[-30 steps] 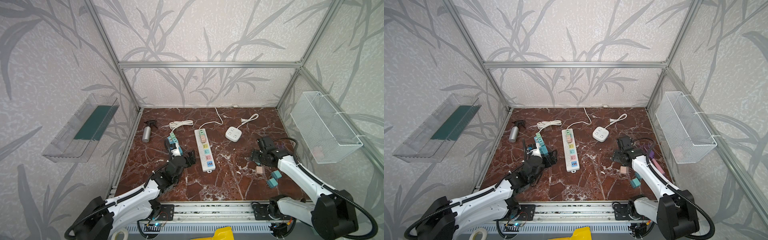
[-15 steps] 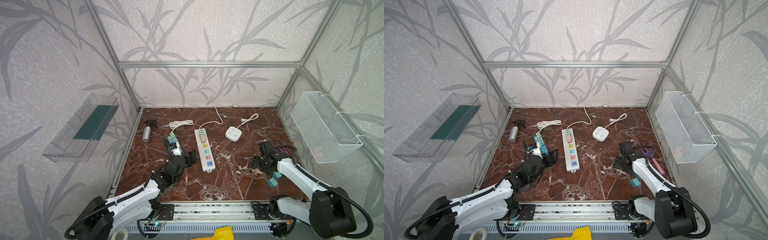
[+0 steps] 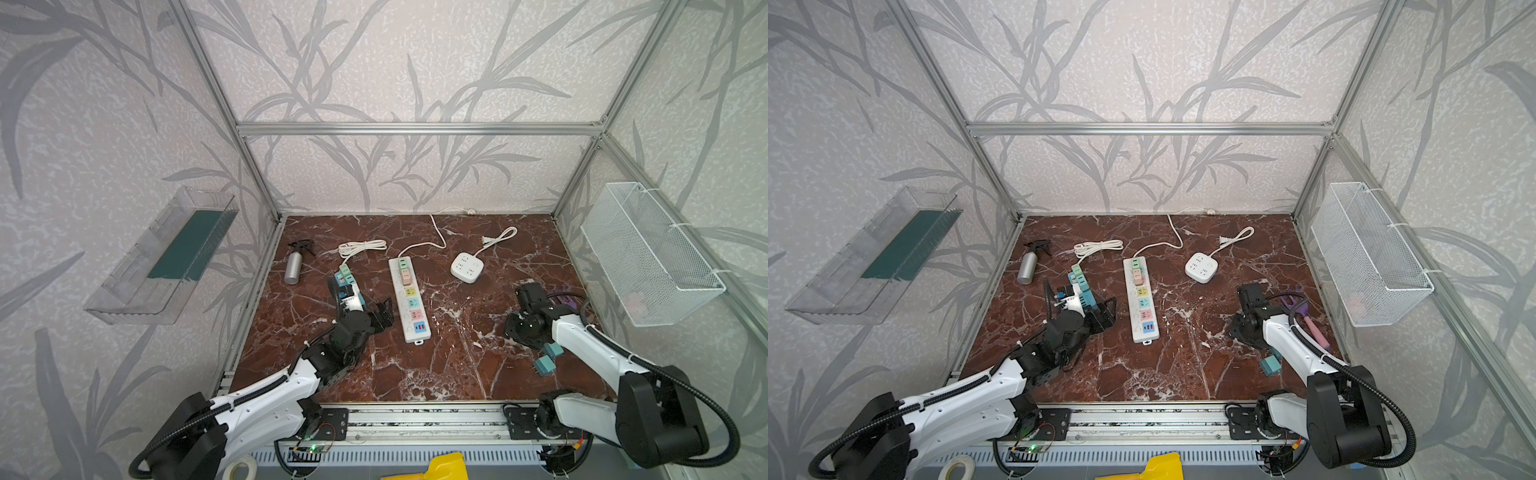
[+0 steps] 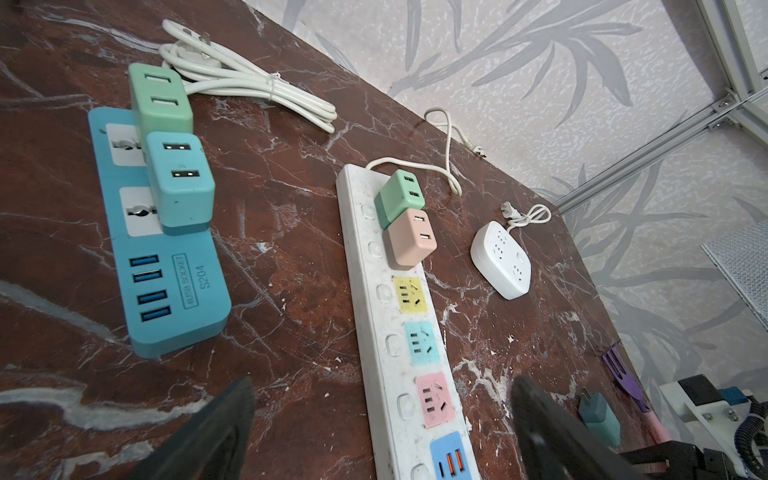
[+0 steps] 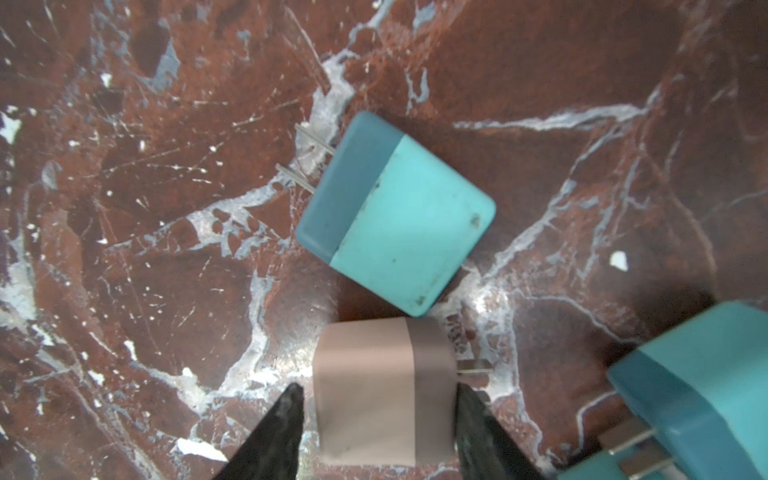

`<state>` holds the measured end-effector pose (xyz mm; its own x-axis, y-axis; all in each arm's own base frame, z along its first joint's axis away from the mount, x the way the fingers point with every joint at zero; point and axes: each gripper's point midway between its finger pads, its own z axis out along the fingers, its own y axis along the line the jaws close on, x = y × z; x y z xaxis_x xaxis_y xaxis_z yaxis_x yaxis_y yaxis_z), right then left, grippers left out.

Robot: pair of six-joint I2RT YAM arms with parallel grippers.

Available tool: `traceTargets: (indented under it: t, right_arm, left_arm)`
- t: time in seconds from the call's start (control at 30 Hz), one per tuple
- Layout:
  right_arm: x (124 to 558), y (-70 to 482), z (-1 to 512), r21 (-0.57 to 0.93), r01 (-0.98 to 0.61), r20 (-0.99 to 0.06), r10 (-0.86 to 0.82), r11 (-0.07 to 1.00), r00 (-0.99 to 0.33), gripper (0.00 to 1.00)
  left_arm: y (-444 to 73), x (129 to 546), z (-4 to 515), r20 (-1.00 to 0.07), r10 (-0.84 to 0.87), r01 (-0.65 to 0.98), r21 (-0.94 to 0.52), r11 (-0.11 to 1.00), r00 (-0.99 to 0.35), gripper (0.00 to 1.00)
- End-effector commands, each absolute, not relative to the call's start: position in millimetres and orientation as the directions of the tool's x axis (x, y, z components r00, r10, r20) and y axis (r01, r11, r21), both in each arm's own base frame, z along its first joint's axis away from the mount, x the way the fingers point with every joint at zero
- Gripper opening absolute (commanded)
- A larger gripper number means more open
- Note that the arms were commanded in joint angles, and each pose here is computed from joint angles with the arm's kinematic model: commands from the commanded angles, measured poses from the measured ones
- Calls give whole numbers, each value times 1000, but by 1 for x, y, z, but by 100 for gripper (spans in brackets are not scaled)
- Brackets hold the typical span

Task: Insert the plug
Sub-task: 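Close the right gripper on a loose beige adapter, then lift the beige adapter with the right gripper and turn it prongs-down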

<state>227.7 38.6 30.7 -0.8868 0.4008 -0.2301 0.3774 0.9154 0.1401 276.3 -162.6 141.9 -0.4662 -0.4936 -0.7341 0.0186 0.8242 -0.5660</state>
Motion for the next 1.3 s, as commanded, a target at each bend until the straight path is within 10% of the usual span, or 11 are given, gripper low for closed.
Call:
traceTargets:
  t: [0.0,0.2,0.67,0.87,1.27]
  right_arm:
    - [221,39,22,123,364,-206,382,923,-901,49]
    - [220,50,28,46,288,-218,291,957,-932,35]
    - [266,133,30,14,182,-243,180,983,-953,38]
    - [280,165,45,133,176,-189,200,975,-962,68]
    - [321,168,73,281,11,-275,91,960,-957,78]
  left_arm:
    - [-163,281,156,-733,-526,24,-592,805,-431,96]
    - [-166,283,164,-731,-532,41,-604,796,-426,96]
    - [-169,285,184,-729,-569,90,-641,762,-380,96]
    - [-162,281,181,-724,-587,81,-652,754,-362,96]
    - [-155,274,180,-724,-587,76,-651,755,-363,96]
